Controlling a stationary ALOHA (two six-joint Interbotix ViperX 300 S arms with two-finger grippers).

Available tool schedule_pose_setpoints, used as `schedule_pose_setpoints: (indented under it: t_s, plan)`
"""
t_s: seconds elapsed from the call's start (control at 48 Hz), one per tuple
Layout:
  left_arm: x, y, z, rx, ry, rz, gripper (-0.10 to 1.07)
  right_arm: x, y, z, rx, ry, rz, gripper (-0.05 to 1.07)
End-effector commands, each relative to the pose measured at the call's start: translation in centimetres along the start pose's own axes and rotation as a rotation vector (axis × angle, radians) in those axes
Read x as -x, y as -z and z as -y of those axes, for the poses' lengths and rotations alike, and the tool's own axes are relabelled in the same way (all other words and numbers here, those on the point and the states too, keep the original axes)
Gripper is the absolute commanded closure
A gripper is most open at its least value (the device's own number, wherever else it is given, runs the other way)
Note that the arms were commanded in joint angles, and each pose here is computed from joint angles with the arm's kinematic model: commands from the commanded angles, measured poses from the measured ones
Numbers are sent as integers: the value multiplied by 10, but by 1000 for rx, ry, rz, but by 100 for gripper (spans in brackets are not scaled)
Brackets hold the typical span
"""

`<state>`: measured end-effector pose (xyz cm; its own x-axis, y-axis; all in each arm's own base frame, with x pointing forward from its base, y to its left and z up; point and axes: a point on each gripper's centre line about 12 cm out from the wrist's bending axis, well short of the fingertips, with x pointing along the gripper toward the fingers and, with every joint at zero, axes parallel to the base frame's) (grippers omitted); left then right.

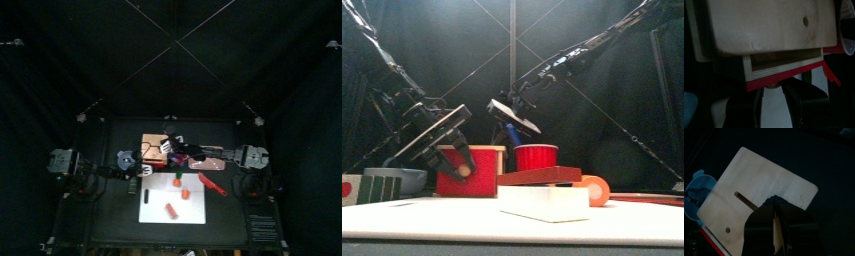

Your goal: Open drawer

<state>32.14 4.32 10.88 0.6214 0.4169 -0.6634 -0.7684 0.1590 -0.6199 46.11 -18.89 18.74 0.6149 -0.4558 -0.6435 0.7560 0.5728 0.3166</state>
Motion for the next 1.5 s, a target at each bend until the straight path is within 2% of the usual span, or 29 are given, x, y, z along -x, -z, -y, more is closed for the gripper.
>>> schedule_pose_setpoints:
  t_s: [0.0, 0.625, 1.042, 1.167, 1.354, 1.479]
  plan:
    - [6, 4, 8, 5, 29, -8, 32, 11, -8, -4, -5, -8, 18, 100]
    - [26, 39, 14, 4, 47, -26, 32, 13, 3, -11, -13, -7, -9, 100]
    - [29, 48, 16, -2, 54, -30, 30, 13, 5, -11, -14, -4, -14, 100]
    - [29, 47, 15, -5, 50, -21, 25, 13, 5, -11, -13, -3, -16, 100]
    - [29, 46, 15, -9, 52, -13, 8, 13, 5, -11, -13, -3, -16, 100]
    - [29, 46, 14, -9, 52, -13, 3, 14, 5, -11, -14, -4, -14, 100]
